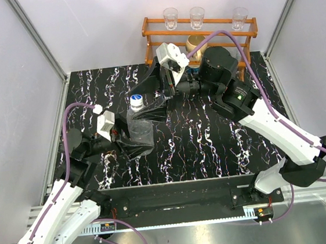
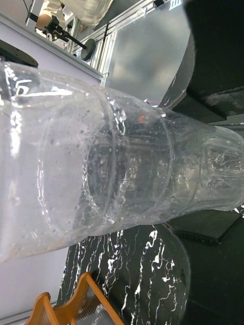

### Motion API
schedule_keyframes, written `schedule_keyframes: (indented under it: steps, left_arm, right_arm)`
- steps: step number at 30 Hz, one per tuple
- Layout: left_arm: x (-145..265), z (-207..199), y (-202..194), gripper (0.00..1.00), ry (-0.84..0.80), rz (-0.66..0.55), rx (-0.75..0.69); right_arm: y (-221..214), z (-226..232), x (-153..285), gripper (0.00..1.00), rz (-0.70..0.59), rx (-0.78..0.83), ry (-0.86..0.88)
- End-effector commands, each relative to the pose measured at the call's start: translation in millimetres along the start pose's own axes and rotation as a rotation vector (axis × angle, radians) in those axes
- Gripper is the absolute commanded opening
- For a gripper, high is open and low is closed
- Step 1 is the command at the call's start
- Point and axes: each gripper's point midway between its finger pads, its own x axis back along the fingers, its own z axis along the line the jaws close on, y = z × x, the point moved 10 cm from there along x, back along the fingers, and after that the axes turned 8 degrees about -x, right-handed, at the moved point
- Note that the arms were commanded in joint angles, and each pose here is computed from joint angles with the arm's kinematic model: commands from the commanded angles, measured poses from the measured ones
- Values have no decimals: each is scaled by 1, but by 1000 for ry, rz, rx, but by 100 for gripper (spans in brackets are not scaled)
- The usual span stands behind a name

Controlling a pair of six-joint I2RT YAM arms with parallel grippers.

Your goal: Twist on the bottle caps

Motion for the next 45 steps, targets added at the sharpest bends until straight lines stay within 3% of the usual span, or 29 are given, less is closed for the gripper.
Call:
schedule_keyframes:
  steps: [1,25,30,45]
  left_arm:
    - [2,1,28,48,53,-78,-136]
    - [6,-4,30,48,2,-50,-259]
    - [6,-6,32,48,2,-68,-254]
    - [8,-24,31,48,-206,-62,-207]
  right_arm:
    - [27,27,10,76,-57,5,23]
    - [35,23,8,86,-111,-72,-63]
    - [14,23,8,87,-111,-111,-4]
    - [18,28,3,90,-196,-130,266]
